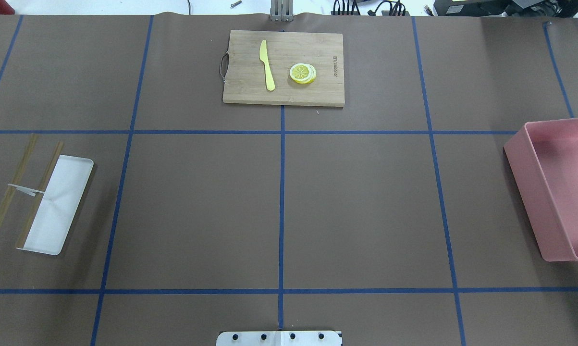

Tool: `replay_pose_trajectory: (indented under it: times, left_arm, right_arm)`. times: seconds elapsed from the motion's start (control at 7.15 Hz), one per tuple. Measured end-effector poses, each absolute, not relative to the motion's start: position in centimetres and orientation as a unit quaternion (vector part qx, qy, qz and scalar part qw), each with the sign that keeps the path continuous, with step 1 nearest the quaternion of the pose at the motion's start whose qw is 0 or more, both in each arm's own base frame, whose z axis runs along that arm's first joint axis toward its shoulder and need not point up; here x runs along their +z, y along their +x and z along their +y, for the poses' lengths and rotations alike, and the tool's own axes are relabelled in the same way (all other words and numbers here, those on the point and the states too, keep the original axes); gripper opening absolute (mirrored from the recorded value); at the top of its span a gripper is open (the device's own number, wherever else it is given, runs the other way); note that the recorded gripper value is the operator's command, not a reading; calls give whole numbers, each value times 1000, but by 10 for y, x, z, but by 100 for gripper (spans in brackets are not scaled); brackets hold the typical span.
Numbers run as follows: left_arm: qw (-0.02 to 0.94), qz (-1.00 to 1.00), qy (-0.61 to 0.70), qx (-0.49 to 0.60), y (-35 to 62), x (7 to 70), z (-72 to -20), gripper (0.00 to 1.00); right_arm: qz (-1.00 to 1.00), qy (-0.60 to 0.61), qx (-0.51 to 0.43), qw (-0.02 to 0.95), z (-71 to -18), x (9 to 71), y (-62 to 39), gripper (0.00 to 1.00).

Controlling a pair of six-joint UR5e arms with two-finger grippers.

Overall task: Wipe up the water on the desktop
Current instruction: 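Open the right gripper to drop the cloth into the bin and withdraw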

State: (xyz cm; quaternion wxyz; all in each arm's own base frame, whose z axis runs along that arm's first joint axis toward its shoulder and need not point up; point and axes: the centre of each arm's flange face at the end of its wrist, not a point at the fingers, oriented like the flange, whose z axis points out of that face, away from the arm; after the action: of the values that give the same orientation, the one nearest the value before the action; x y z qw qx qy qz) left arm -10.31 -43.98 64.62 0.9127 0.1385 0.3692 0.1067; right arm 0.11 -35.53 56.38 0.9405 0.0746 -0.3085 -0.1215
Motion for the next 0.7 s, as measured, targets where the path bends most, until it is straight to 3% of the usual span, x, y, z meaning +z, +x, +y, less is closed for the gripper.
replay_pose_trajectory:
  times: [0.42, 0.56, 0.7]
  left_arm:
    - [913, 369, 140, 107, -103, 645, -440, 98]
    - [913, 369, 140, 108, -103, 644, -441, 98]
    - [912, 369, 141, 108, -103, 644, -441, 98]
  right_arm:
    - [-336, 85, -64, 936, -357, 587, 5, 0]
    - [-338, 87, -64, 935, -356, 587, 3, 87]
    - [-339, 87, -69, 934, -356, 586, 0, 100]
